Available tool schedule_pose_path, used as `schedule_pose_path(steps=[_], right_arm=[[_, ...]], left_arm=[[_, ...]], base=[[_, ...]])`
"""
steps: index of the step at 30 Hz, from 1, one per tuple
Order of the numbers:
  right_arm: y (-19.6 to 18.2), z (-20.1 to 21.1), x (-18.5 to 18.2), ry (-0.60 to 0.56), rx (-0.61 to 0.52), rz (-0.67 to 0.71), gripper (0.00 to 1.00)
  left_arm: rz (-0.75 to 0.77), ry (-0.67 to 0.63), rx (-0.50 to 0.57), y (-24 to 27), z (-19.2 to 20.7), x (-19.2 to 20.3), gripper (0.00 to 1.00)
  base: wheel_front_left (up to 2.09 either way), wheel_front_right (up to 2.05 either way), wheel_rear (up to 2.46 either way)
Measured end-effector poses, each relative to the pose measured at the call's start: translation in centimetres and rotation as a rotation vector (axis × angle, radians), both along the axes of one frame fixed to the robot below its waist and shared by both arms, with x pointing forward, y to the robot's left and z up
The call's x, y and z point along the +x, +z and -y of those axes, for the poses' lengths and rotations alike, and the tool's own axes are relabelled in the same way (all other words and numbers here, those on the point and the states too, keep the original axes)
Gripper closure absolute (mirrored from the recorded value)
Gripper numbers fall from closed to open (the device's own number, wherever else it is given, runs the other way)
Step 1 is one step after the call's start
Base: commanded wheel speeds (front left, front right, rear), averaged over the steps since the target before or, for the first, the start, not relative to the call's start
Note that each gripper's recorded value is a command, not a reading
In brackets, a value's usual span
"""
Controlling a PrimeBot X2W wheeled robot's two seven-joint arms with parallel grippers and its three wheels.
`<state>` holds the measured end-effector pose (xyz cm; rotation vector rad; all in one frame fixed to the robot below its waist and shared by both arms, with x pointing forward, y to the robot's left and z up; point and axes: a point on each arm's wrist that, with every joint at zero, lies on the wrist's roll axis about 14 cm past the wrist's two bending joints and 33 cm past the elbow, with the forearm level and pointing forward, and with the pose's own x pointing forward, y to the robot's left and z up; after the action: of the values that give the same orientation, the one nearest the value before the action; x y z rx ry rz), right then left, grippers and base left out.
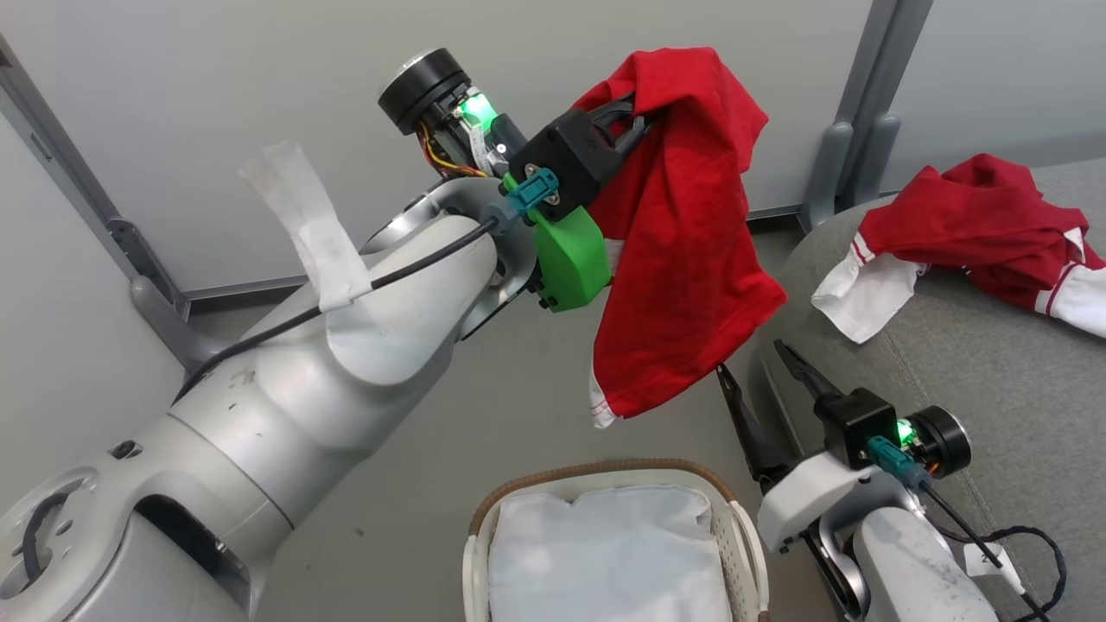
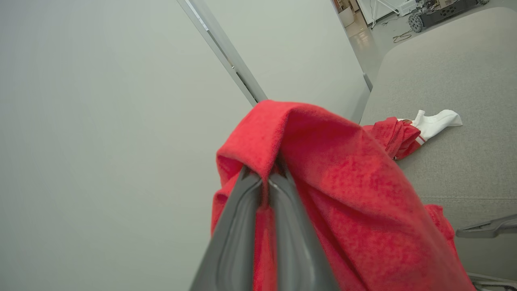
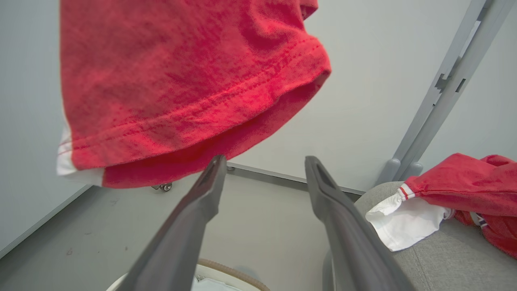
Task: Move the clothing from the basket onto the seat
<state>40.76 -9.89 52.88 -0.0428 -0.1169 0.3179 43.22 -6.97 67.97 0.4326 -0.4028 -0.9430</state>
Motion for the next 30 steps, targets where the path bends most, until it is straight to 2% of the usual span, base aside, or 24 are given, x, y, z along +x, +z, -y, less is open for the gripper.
schedule_pose_path(steps=[8, 12, 20, 21, 22, 24, 30], right_arm=[[2.0, -2.6, 1.2, 0.075, -0.007, 0.047, 0.00], [4.1, -3.4, 1.6, 0.097, 0.001, 0.107, 0.00], [7.2, -4.7, 1.0, 0.138, 0.020, 0.203, 0.00], [7.5, -4.9, 0.8, 0.145, 0.021, 0.210, 0.21], [7.7, -5.0, 0.7, 0.150, 0.022, 0.217, 0.69], [8.1, -5.4, 0.4, 0.164, 0.022, 0.232, 1.00], [9.0, -5.4, 0.0, 0.164, 0.025, 0.262, 1.00]], left_arm=[[0.012, -0.015, -0.005, 0.5, 0.1, -0.7, 1.00], [0.014, -0.018, -0.008, 0.7, 0.0, -1.0, 1.00], [-0.041, 0.023, -0.018, -0.7, -1.3, -0.4, 1.00], [-0.049, 0.028, -0.017, -1.0, -1.4, -0.3, 1.00], [-0.055, 0.031, -0.016, -1.2, -1.5, -0.2, 1.00], [-0.069, 0.041, -0.015, -1.6, -1.7, 0.0, 1.00], [-0.114, 0.063, -0.025, -3.0, -2.2, 0.4, 1.00]], base=[[0.00, 0.00, 0.00], [0.00, 0.00, 0.00], [0.00, 0.00, 0.00], [0.00, 0.00, 0.00], [0.00, 0.00, 0.00], [0.00, 0.00, 0.00], [0.00, 0.00, 0.00]])
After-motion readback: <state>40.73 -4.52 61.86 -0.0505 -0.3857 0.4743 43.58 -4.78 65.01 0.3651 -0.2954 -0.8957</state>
